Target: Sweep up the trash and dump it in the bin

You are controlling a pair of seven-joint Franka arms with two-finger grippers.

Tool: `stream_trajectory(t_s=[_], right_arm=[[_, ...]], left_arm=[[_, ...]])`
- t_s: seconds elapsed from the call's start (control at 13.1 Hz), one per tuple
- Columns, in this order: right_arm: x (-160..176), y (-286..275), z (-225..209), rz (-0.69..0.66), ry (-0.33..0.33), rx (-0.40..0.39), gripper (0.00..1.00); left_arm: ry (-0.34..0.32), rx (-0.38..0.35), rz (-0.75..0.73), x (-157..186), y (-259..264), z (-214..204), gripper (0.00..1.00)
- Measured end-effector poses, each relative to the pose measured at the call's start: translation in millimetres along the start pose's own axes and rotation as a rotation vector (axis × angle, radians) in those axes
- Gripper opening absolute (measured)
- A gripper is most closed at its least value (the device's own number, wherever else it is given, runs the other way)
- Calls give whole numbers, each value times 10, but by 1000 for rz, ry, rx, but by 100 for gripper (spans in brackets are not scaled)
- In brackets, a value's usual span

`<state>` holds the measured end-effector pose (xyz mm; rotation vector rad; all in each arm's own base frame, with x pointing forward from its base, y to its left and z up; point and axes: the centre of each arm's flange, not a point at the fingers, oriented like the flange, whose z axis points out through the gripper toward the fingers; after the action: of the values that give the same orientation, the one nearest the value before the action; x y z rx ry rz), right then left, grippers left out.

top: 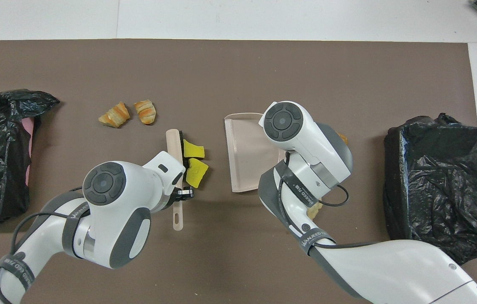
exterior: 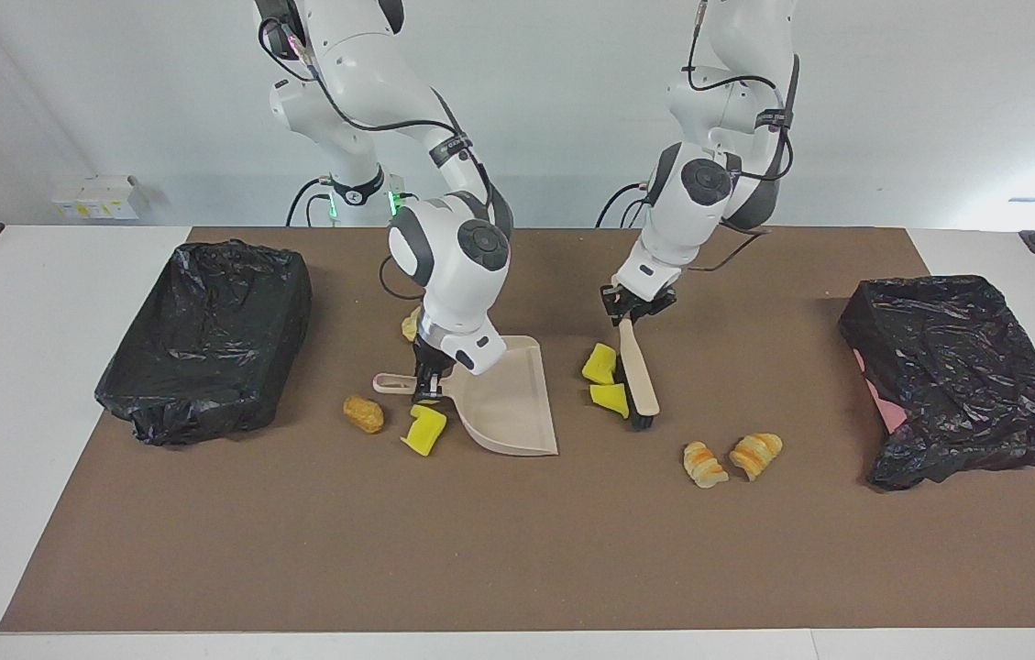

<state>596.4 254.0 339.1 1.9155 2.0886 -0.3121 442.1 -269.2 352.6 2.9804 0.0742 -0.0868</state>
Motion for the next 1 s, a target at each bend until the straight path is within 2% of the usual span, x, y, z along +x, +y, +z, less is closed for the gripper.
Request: stream_trajectory(t_s=[0.38, 0.61, 1.0], right_arm=[[-20, 6, 9, 3, -1, 1, 32], [-31, 8, 16, 5, -1, 3, 32], [-34, 8, 20, 5, -1, 3, 32]], left_arm=[[5, -62, -29, -144, 675, 118, 27], [20, -103, -30, -59, 963, 55, 27], [61, -162, -153, 250, 1128, -271, 27]])
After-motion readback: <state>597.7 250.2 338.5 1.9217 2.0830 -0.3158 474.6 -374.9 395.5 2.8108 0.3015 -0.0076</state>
